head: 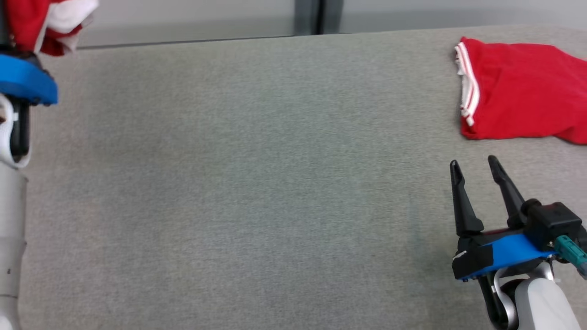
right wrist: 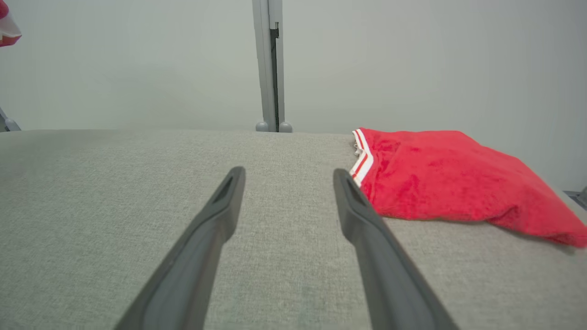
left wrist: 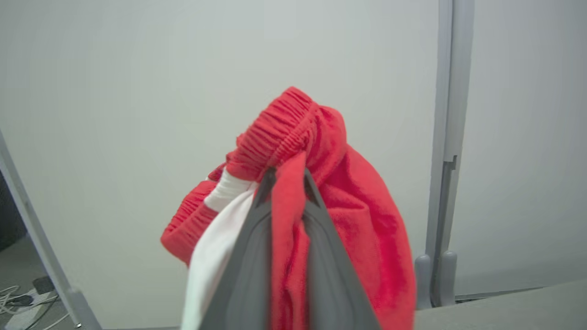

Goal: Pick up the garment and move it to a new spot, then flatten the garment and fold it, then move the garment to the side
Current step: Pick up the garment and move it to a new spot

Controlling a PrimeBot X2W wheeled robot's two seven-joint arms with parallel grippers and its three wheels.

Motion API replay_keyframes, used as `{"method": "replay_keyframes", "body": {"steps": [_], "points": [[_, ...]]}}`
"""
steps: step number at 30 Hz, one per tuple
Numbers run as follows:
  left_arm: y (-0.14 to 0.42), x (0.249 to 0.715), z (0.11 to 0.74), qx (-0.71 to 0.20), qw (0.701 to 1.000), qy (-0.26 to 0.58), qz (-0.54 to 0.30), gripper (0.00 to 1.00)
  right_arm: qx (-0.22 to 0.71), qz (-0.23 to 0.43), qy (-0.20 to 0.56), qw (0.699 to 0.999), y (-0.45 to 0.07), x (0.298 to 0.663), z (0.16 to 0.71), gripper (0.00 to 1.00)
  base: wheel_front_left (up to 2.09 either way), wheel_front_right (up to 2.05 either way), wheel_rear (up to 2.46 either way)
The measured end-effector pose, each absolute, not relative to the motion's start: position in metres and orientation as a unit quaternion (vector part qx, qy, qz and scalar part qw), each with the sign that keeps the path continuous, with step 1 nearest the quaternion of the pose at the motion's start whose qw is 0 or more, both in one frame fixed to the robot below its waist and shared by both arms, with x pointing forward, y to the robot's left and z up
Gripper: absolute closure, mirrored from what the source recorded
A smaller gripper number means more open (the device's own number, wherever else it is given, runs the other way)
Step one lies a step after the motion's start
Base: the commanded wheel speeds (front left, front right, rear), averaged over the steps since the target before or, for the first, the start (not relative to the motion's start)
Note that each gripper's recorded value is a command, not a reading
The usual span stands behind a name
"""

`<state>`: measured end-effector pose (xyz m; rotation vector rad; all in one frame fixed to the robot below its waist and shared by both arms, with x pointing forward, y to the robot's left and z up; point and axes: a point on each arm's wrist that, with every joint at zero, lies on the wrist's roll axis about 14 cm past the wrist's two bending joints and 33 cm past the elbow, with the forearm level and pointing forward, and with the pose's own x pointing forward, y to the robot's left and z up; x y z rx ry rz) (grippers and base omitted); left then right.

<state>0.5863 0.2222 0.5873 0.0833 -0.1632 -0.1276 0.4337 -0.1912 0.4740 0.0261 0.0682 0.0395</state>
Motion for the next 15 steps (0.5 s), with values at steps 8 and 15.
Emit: {"method": "replay_keyframes", "body": {"steps": [8,15], "points": [[0.101,0.583,0.648,0.026,0.966,-0.166,-0.196,1.00,0.036,-0.023,0.030,0.999,-0.218,0.407,0.473,0.00,0.00,0.00,0.00],[0.016,0.555,0.652,0.004,0.940,-0.174,-0.293,1.00,0.049,-0.059,0.029,0.997,-0.239,0.386,0.469,0.00,0.00,0.00,0.00]]}}
